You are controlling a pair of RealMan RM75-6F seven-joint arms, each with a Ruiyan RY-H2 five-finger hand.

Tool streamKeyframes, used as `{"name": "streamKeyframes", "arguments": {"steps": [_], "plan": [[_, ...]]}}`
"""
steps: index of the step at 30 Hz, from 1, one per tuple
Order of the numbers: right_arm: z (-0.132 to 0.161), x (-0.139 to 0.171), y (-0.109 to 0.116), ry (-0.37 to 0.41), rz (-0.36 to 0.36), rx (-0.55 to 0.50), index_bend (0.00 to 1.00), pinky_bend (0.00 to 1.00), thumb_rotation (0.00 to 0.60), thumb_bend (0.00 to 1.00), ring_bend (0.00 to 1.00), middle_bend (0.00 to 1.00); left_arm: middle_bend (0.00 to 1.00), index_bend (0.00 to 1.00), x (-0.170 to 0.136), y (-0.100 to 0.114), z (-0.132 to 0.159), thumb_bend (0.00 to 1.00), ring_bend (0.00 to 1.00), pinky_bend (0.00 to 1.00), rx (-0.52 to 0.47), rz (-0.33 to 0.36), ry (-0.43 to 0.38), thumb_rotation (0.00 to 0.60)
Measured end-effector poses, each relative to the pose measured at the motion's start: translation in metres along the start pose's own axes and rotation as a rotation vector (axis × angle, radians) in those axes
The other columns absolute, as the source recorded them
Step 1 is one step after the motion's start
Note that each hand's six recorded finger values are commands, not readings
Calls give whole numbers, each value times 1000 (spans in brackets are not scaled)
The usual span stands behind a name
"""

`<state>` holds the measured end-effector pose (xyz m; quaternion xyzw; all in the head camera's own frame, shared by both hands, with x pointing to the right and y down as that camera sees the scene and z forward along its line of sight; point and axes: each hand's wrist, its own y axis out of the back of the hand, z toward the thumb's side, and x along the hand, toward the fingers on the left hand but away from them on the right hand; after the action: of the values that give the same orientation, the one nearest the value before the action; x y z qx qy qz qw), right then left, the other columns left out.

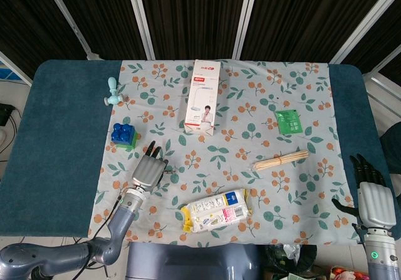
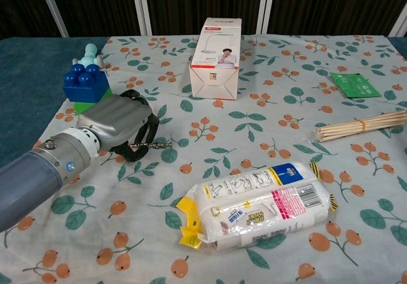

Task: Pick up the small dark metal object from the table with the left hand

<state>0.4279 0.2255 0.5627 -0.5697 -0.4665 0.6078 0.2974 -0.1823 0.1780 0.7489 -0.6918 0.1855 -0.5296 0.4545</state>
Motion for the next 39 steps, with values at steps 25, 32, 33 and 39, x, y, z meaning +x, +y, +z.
{"name": "streamKeyframes", "arguments": {"steps": [25,32,33,39], "plan": [[1,0,0,2,0,-1,14,141,600,0,106,46,573,551,0,2,0,439,126,22,3,4,2,600],[1,0,0,2,-1,-1,15,141,600,0,106,46,573,550,0,0,2,439,126,22,1,1,2,600],[1,0,0,2,-1,-1,15,141,600,0,106,46,572,550,0,0,2,439,126,22,2,1,2,600],[1,0,0,2,0,-1,15,141,600,0,106,46,572,551,0,0,2,439,126,22,0,4,3,600]]}}
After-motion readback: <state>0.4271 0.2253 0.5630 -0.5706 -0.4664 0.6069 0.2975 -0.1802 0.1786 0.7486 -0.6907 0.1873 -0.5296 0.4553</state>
